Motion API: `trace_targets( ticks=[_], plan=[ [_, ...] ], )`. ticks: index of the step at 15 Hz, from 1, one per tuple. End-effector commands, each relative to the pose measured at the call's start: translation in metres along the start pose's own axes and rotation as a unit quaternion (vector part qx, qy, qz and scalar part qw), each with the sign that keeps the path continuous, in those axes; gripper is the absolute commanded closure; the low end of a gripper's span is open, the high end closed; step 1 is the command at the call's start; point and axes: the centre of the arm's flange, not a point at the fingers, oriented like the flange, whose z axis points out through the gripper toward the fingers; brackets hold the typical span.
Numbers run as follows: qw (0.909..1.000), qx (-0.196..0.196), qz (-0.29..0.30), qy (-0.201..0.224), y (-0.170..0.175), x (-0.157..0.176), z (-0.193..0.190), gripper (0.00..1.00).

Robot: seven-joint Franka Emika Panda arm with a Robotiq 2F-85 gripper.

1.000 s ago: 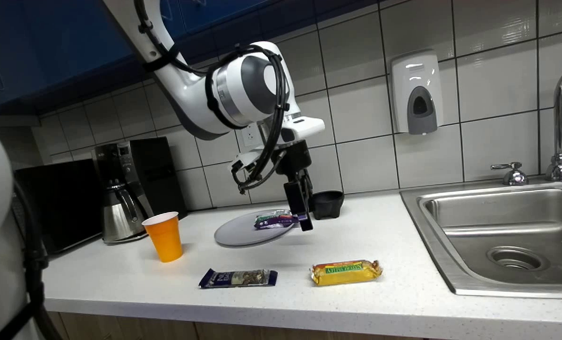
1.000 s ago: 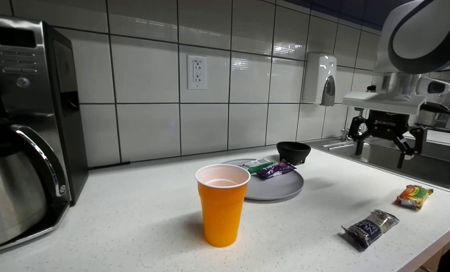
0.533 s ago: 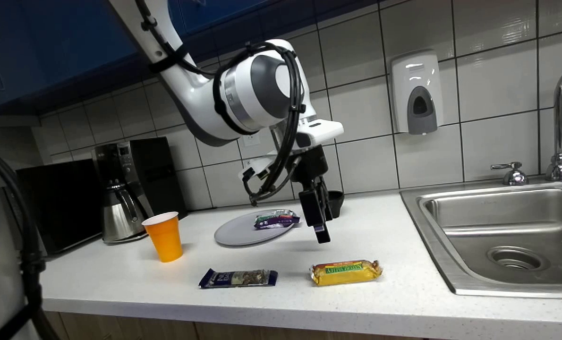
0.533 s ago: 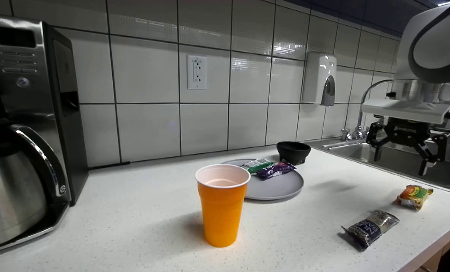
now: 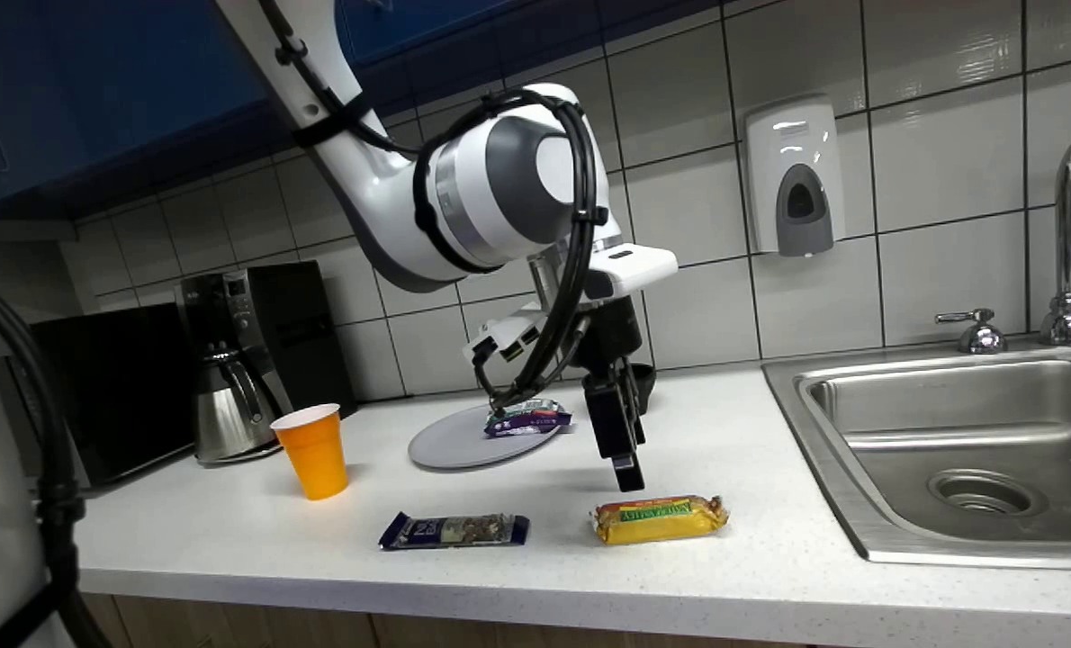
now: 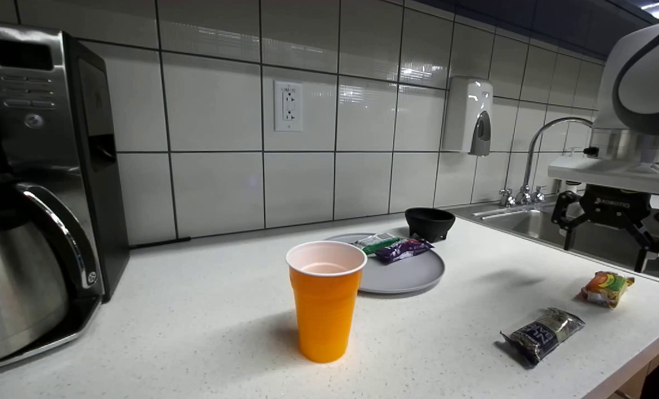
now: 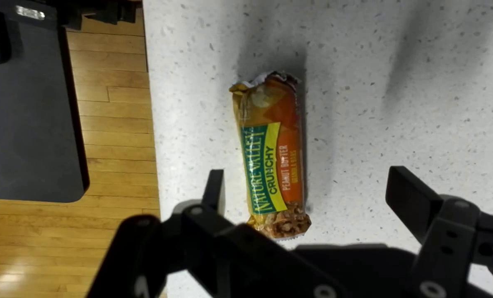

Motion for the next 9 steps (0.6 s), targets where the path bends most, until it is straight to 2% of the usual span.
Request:
trace_targets(
  ticks=[1,9],
  plan=[
    [0.9997,-0.003,-0.024,-0.01,0.011,0.009,0.01,0.0],
    [0.9991,-0.024,-0.028,-0.02,0.019,0.022,0.035,0.0]
  ],
)
